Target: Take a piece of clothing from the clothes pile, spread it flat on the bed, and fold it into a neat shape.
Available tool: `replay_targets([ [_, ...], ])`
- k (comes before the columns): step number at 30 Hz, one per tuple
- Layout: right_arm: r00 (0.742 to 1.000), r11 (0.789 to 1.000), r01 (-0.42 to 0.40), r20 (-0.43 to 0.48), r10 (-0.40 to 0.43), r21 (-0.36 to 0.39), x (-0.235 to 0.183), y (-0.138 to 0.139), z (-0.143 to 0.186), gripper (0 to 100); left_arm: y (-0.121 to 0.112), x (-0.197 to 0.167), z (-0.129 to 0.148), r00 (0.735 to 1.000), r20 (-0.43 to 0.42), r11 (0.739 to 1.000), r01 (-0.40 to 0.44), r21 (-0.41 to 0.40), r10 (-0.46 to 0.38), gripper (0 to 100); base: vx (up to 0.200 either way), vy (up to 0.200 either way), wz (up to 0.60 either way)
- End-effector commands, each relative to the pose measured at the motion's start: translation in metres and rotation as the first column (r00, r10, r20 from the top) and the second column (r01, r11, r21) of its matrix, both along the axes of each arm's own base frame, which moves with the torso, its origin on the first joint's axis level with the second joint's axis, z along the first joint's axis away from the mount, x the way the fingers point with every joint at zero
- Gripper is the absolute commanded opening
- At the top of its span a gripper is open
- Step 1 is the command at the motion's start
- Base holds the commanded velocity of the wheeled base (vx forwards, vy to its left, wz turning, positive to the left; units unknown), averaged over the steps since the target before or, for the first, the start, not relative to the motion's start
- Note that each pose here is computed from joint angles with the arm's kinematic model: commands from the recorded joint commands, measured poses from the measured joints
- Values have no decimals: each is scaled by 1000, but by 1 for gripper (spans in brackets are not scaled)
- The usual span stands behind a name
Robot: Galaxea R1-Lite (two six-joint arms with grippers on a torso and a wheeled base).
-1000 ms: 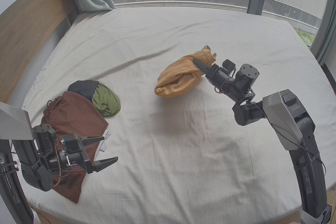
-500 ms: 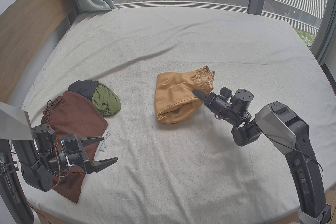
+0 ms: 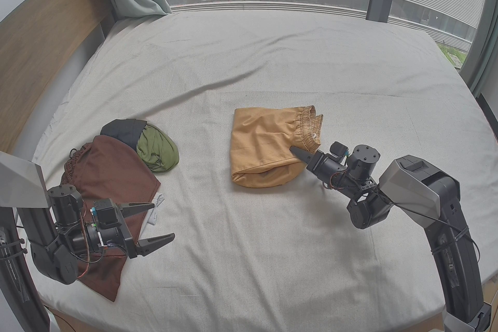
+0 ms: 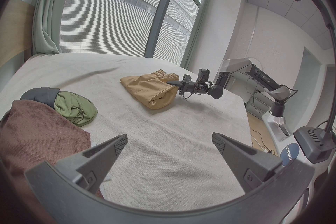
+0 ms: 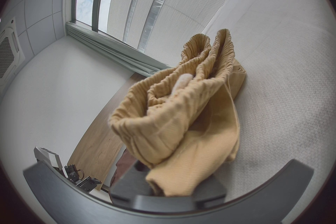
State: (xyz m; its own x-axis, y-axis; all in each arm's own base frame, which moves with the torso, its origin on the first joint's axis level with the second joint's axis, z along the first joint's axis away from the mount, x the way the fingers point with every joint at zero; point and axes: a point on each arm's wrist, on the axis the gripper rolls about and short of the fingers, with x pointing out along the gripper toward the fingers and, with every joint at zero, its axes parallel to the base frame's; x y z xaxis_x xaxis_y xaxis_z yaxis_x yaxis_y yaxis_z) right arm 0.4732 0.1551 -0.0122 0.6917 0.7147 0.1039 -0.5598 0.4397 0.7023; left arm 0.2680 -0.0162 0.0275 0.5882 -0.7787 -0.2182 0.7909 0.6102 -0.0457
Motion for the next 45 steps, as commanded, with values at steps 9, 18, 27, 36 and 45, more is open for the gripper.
replay_targets([
  [9, 1000, 995, 26, -3, -27, -91, -16, -16, -7, 100, 0, 1, 1, 1000, 7, 1000, 1, 0, -1, 100, 0, 0, 0],
  [18, 996, 982, -1, -84, -15, -188, -68, -25, -21, 100, -1, 2, 2, 1000, 12, 1000, 3, -1, -3, 100, 0, 0, 0],
  [27, 995, 975, -88, -54, 78, -206, -105, -1, 10, 100, -1, 2, 4, 1000, 19, 1000, 2, 0, -2, 100, 0, 0, 0],
  [36, 987, 986, -129, 86, 139, -110, -99, 17, 70, 100, -1, 2, 3, 1000, 18, 1000, 3, 0, -3, 100, 0, 0, 0],
  [45, 988, 994, -77, 128, 86, -76, -58, 13, 79, 100, -1, 2, 3, 1000, 15, 1000, 5, 0, -5, 100, 0, 0, 0],
])
